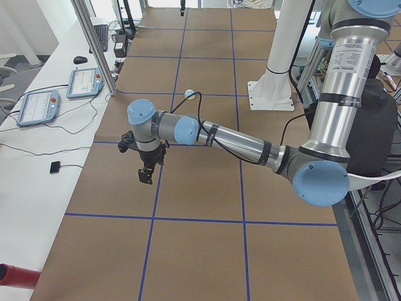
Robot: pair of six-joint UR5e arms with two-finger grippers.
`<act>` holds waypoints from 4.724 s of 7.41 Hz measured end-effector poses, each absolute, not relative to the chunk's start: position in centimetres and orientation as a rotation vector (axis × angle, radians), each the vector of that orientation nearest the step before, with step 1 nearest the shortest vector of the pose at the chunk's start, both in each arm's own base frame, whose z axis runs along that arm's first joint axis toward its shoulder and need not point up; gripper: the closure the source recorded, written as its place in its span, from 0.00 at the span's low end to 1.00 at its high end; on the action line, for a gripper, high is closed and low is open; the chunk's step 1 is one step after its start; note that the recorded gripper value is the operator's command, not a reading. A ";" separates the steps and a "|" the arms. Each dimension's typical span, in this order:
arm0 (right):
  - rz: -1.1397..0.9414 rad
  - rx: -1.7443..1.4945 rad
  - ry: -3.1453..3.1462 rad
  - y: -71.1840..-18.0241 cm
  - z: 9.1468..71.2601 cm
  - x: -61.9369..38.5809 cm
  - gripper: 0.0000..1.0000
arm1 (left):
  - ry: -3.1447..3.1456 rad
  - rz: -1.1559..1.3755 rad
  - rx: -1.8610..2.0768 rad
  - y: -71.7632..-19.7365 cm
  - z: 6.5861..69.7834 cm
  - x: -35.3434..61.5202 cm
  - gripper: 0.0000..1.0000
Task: Place and press bell with both arms
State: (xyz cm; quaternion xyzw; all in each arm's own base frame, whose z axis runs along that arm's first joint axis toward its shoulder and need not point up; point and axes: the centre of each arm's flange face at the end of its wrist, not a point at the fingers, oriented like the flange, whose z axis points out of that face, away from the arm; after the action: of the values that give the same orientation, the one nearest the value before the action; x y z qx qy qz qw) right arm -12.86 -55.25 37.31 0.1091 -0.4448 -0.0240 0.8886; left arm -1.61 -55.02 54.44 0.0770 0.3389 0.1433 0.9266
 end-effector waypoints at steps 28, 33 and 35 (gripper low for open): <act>-0.058 0.133 -0.781 -48.9 16.8 -62.7 1.00 | 0.701 0.183 0.144 -45.5 61.1 -10.2 0.00; -0.013 0.146 -0.862 -52.1 15.9 -55.3 0.00 | 0.701 0.182 0.142 -45.5 61.2 -10.2 0.00; -0.012 0.152 -0.882 -55.4 19.5 -47.2 0.00 | 0.710 0.161 0.126 -45.2 61.8 -10.2 0.00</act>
State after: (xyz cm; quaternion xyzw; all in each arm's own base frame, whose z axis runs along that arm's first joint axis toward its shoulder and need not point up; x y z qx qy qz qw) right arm -47.21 -55.45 19.49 0.0737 -0.4264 -0.0058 0.9015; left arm -10.16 -45.25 61.75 0.0616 0.3469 0.0785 0.9326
